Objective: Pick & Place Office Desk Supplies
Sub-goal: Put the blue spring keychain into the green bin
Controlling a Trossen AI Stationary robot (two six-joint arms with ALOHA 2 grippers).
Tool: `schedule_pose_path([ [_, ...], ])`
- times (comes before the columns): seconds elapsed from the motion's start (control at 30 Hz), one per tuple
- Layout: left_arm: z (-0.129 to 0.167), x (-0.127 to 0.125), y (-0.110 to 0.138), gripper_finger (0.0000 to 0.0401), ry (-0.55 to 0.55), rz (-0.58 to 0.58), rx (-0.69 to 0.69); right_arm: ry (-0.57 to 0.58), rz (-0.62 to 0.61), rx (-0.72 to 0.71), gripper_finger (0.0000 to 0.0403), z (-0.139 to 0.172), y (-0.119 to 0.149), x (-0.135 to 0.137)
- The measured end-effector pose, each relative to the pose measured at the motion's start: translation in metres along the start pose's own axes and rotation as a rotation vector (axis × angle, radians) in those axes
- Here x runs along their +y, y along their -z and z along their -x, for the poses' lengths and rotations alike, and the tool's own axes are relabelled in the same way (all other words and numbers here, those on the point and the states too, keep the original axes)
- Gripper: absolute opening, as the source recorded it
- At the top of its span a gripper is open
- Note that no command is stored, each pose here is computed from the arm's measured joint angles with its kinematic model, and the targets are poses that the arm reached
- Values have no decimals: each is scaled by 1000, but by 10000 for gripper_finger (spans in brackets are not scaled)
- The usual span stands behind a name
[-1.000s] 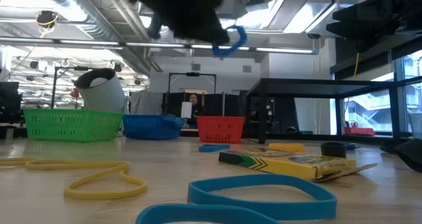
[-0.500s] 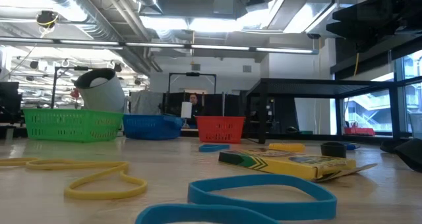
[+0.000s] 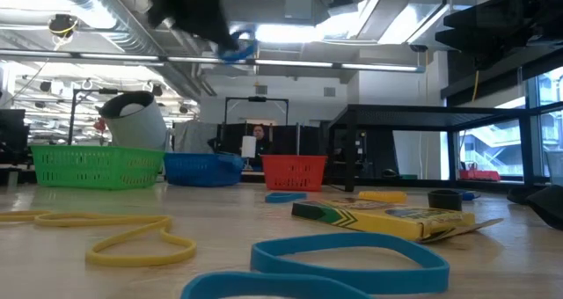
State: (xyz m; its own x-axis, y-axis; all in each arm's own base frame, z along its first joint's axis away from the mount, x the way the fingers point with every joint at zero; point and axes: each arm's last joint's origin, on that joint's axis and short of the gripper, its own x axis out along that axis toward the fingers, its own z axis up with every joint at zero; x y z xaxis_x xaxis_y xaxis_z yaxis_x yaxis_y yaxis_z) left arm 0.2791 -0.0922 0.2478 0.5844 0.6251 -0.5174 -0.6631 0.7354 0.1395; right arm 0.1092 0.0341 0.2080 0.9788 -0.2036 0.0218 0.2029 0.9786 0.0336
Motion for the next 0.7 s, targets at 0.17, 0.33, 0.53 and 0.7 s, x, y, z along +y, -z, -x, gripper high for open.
schedule_pose_path([
  [0.17,3,37,9,17,-144,38,199,0,0,0,201,0,0,0],
  [0.33,8,67,17,17,-314,48,413,0,-1,0,201,0,0,0],
  [0.53,4,84,36,17,-443,71,552,0,0,0,201,0,0,0],
  [0.7,-6,93,58,17,-498,76,620,0,0,0,201,0,0,0],
])
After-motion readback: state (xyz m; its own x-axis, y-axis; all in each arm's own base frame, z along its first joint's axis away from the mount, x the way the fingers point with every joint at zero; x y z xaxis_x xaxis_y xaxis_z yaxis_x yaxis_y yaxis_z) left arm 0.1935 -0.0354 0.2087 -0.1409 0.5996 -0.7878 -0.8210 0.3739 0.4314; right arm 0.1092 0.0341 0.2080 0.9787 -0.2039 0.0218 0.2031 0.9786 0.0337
